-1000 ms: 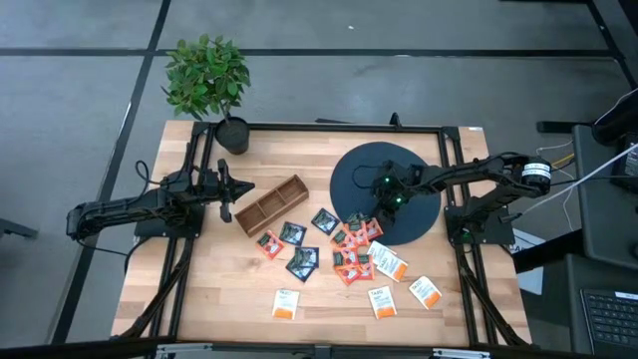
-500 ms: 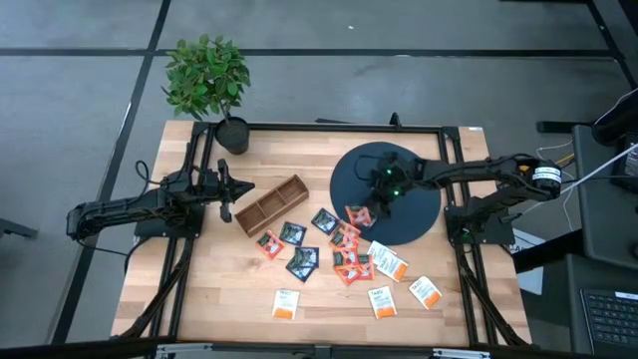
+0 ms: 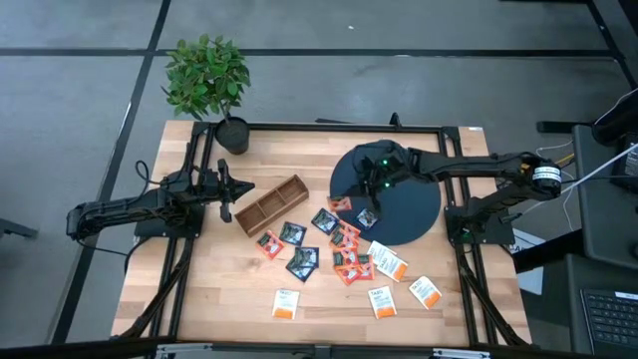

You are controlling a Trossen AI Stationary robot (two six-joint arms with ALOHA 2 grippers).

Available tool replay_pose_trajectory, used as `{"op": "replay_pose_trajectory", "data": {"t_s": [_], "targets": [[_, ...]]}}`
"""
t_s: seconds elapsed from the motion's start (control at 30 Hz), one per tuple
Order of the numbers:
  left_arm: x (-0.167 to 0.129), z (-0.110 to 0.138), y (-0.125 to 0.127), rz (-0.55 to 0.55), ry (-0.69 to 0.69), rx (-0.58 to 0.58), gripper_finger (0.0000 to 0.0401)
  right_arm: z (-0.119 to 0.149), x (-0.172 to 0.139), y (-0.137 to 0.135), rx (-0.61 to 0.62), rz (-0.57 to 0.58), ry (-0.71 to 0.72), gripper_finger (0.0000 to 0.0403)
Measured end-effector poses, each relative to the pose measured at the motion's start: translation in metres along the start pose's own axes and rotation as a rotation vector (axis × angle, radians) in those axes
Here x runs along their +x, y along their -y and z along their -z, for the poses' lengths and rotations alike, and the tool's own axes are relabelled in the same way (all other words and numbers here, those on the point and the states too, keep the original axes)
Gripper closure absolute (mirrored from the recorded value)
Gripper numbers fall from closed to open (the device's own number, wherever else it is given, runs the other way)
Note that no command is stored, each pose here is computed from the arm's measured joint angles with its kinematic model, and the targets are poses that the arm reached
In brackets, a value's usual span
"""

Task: Pick & Place Tea
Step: Put the orange tea bag into the right section of the wooden organizer

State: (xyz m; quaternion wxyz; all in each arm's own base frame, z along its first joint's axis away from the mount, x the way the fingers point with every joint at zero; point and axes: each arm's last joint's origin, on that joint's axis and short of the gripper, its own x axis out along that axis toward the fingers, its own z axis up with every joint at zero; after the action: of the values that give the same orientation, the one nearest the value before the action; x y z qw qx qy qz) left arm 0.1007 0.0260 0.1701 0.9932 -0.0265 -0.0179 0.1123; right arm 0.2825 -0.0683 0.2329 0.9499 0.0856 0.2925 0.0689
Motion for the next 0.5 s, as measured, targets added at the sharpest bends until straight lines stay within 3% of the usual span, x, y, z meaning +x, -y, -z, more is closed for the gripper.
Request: {"op": "replay_pose_trajectory", "data": {"t_s": [0.2,0.5], "targets": [[0.0,0.0,0.0,0.0,0.0,0.0,0.0388,-0.029,-0.006,-0.007,-0.07,-0.012,0.075,0.0403],[0.0,0.0,0.0,0.0,0.0,0.0,0.0388,-0.046,-0.006,-0.019,-0.139,0.013,0.168,0.0403]]}}
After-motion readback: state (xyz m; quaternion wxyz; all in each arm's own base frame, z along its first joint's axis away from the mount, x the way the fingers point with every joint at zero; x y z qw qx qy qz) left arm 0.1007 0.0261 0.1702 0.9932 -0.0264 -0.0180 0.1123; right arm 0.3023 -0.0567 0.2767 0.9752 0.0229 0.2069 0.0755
